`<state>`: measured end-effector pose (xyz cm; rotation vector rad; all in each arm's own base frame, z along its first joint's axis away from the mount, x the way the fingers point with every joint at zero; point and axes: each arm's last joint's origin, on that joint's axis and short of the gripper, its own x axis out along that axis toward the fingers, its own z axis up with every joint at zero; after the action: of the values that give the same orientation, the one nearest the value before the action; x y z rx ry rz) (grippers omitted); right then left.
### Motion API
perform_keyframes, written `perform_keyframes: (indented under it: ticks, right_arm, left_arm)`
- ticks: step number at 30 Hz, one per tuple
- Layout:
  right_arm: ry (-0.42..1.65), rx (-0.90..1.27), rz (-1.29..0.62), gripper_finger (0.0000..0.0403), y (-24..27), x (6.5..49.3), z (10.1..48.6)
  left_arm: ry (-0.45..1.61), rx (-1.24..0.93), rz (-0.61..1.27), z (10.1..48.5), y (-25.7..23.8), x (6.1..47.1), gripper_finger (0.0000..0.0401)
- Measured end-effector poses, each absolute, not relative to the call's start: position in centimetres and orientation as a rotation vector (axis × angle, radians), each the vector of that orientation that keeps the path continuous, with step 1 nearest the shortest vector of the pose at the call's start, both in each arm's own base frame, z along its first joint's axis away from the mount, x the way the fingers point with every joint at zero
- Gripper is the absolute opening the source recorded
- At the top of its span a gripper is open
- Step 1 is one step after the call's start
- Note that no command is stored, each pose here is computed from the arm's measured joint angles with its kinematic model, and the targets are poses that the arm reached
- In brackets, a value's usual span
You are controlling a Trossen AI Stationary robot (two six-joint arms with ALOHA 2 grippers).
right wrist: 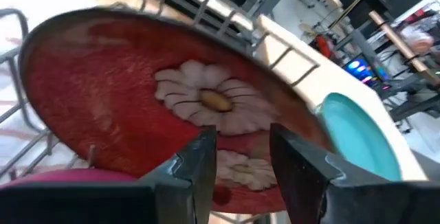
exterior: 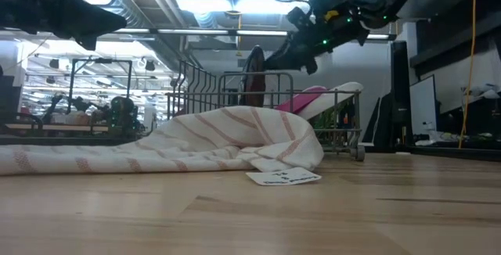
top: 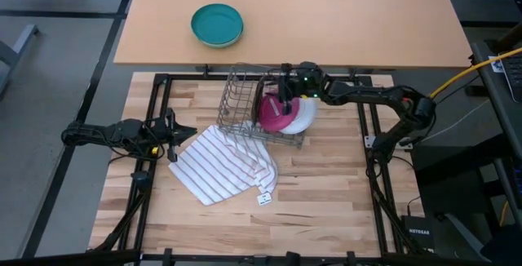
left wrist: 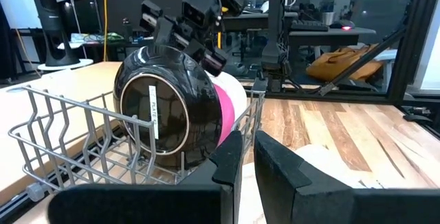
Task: Sort dishes
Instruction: Adjust the plates in the dish rack
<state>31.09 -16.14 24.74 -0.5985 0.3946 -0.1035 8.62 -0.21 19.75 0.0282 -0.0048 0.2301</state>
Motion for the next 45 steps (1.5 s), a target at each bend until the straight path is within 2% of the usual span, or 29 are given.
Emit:
perform_keyframes:
  ticks: [5, 12, 24, 32, 45]
  right_arm:
    - [0.416, -0.590, -0.081, 0.0138, -16.0, 31.8, 23.5]
    - [0.335, -0.619, -0.071, 0.0138, -16.1, 32.4, 23.7]
    - [0.359, -0.607, -0.060, 0.0138, -16.0, 32.3, 23.4]
    - [0.522, -0.634, -0.108, 0.0138, -15.3, 30.3, 24.8]
    - [0.869, -0.608, -0.042, 0.0138, -13.0, 25.1, 26.2]
  left_arm:
    - [-0.005, 0.026, 0.230, 19.7, -0.2, 8.6, 0.0030]
    - [-0.005, 0.024, 0.230, 19.7, -0.2, 8.6, 0.0030]
    - [-0.005, 0.024, 0.230, 19.7, -0.2, 8.6, 0.0030]
    - [-0.005, 0.023, 0.230, 19.7, -0.2, 8.6, 0.0030]
    - [-0.005, 0.024, 0.230, 19.8, -0.2, 8.6, 0.0030]
